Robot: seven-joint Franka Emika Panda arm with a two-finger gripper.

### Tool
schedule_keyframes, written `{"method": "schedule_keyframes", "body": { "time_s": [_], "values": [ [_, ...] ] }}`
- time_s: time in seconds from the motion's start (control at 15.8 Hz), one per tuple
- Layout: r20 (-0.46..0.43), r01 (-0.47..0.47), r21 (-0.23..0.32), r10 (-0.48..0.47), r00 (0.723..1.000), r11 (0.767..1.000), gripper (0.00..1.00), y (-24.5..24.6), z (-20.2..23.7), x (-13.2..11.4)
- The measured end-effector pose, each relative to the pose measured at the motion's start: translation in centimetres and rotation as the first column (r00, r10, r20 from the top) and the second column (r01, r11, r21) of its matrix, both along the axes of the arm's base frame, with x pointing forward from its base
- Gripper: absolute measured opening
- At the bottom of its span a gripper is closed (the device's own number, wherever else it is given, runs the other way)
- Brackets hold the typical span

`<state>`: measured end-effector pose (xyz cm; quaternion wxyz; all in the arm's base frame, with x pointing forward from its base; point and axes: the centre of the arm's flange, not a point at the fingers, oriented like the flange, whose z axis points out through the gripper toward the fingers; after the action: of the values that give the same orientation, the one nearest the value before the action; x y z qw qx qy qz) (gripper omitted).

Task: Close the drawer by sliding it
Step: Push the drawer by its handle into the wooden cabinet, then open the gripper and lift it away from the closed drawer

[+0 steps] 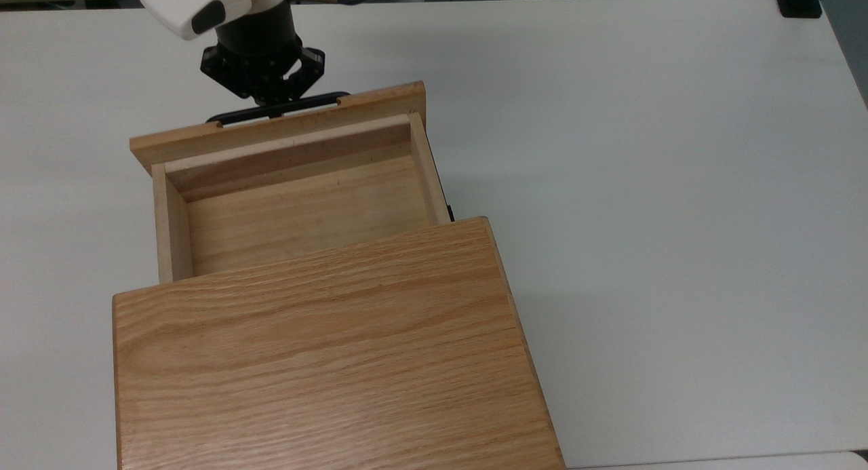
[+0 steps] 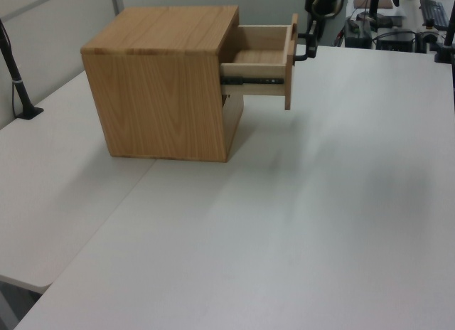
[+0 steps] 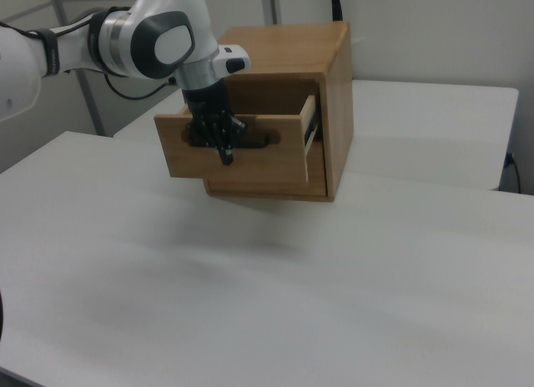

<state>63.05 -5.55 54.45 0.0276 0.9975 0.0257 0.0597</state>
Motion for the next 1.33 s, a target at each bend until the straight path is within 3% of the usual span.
{"method": "schedule_keyframes", "body": {
  "time_s": [0.63,1.14,1.33],
  "values": [
    [0.174,-0.034,-0.02,0.037,0.984,0.999,0.0,4.8,-0.1,6.8],
    [0.371,0.042,-0.085,-0.007,0.928,0.996,0.0,7.3,-0.8,10.2],
    [0.379,0.063,-0.085,-0.027,0.925,0.994,0.0,7.3,-1.0,10.3]
  ]
}}
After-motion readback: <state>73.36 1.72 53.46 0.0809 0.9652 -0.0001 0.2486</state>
